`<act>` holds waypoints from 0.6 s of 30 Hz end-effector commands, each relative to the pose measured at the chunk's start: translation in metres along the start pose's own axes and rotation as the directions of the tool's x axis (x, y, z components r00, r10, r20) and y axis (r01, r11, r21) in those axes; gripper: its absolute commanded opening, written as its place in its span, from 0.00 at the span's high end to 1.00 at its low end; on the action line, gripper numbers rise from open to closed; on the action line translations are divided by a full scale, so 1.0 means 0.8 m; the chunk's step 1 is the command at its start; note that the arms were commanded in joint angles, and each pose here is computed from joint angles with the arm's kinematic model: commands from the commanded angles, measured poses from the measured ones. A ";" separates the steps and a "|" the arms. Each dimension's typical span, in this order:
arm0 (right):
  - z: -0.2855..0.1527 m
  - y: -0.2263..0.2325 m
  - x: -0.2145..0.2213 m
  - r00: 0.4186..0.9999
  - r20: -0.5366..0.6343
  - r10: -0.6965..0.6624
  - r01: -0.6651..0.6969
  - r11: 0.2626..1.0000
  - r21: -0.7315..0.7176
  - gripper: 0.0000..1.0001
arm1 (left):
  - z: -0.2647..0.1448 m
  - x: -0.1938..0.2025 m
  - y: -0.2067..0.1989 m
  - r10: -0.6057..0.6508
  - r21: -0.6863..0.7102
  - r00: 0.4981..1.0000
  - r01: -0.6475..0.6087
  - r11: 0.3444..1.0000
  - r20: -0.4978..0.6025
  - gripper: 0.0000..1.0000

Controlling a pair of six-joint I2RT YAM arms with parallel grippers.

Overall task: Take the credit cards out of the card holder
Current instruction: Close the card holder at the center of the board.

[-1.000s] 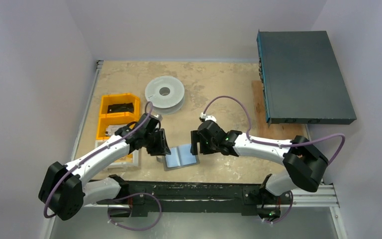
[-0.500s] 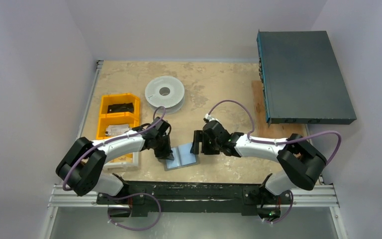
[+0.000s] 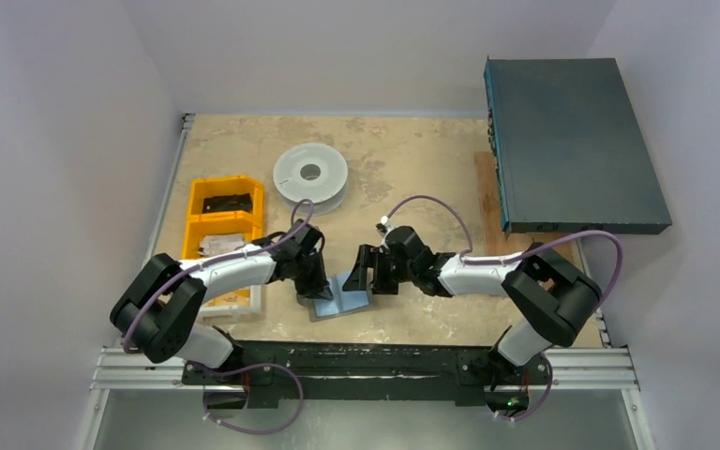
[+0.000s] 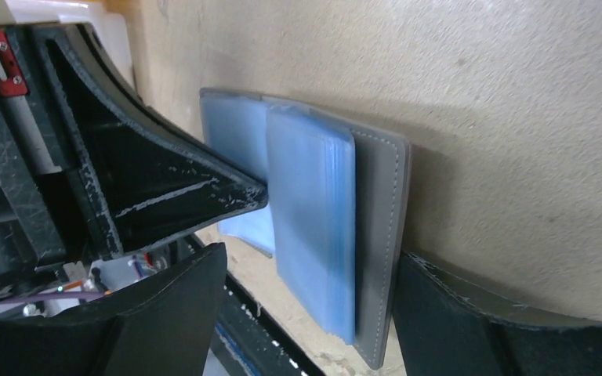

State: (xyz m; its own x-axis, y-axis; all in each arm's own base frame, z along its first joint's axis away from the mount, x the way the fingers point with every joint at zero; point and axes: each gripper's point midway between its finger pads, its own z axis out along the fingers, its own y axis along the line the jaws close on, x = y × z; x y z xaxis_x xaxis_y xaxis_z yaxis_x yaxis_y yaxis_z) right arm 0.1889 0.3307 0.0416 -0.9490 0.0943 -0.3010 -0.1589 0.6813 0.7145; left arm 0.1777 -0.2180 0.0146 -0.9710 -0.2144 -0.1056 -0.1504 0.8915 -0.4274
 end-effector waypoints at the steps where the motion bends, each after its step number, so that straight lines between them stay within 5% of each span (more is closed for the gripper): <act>1: -0.014 0.024 0.005 1.000 -0.027 0.015 -0.017 0.997 -0.072 0.27 | 0.011 0.000 0.012 0.007 -0.043 1.000 -0.006 0.999 0.010 1.00; 18: -0.023 0.030 -0.021 0.999 0.038 -0.007 0.007 1.000 0.005 0.93 | -0.059 -0.021 -0.008 0.086 -0.029 0.988 -0.083 0.996 0.127 0.98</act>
State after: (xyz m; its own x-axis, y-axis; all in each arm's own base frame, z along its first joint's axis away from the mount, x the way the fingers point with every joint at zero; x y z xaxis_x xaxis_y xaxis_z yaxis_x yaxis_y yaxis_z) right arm 0.1828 0.3243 0.0607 -0.9528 0.1073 -0.2840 -0.1364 0.6846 0.7161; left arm 0.1791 -0.2105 0.0395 -0.9648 -0.1999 -0.1706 -0.1131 0.9018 -0.4170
